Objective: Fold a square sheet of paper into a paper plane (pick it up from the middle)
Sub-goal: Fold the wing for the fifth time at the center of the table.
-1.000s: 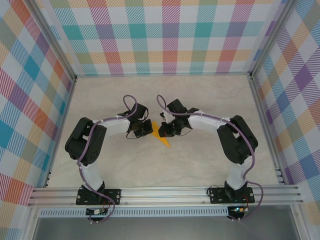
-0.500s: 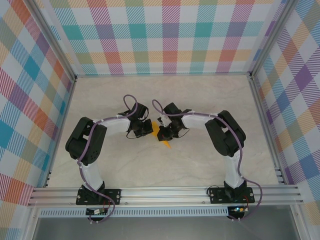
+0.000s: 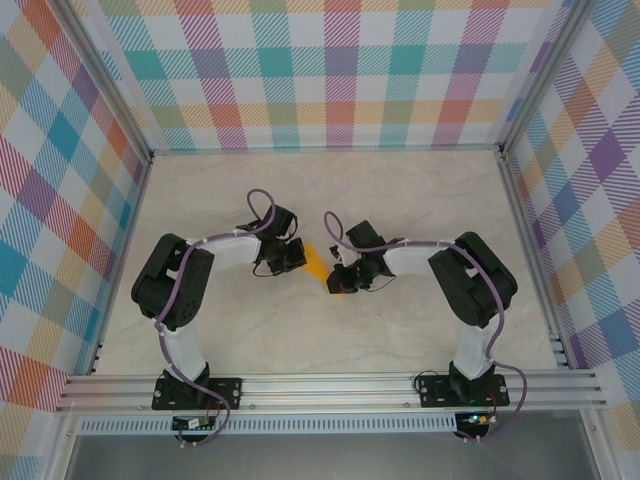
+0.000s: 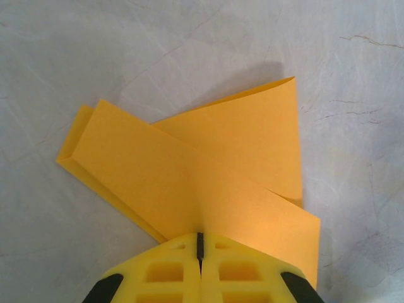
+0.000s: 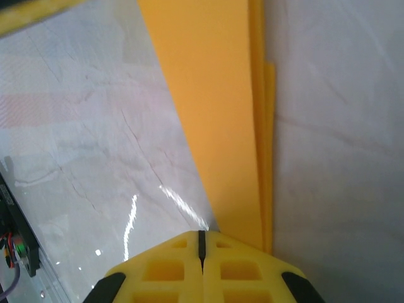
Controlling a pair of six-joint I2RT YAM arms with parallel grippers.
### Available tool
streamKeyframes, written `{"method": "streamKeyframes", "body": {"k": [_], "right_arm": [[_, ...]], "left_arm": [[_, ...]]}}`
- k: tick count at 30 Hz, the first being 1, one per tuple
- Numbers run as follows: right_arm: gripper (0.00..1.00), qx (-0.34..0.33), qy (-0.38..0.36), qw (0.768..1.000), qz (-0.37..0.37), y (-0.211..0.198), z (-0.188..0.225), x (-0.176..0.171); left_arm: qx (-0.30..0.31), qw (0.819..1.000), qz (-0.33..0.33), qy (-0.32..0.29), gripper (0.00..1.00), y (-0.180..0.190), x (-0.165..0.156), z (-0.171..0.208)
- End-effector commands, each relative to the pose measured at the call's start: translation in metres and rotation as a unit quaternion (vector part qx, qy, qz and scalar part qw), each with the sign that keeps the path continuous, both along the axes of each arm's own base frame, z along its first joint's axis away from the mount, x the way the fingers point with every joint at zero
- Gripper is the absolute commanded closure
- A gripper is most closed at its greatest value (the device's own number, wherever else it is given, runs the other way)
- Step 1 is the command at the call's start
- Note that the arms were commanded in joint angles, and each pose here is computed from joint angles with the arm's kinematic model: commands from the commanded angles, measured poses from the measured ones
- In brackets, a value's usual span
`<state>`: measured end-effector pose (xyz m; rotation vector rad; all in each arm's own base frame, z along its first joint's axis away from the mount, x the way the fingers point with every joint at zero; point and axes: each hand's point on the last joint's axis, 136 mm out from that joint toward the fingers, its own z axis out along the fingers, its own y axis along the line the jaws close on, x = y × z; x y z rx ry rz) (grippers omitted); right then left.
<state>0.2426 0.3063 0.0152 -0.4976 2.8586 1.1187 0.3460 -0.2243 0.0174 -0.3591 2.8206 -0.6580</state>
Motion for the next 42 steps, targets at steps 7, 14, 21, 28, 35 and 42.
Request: {"method": "streamKeyframes", "body": {"k": [7,14,21,28,35,42], "right_arm": [[0.97,-0.042,0.049,0.997,-0.034,-0.045,-0.003,-0.040],[0.90,-0.055,-0.044,0.994,-0.089,-0.058,0.049,-0.014],[0.48,-0.154,-0.158,0.959,-0.179,-0.101,0.072,0.027],[0.13,-0.206,-0.196,0.929,-0.235,-0.129,0.064,0.040],[0.01,-0.232,-0.207,0.913,-0.264,-0.153,0.058,0.037],[0.01,-0.243,-0.193,0.903,-0.298,-0.169,0.055,0.034]], "left_arm": [[0.096,0.993,0.021,0.066,0.95,0.040,-0.025,-0.047],[0.058,0.997,0.002,0.041,0.92,0.023,-0.018,-0.020],[0.053,0.998,-0.011,-0.028,0.75,0.010,-0.004,0.048],[0.143,0.988,-0.009,-0.051,0.52,0.008,-0.015,0.072],[0.242,0.969,-0.023,-0.051,0.37,-0.012,-0.010,0.067],[0.281,0.959,-0.035,-0.020,0.40,-0.033,0.002,0.038]]}}
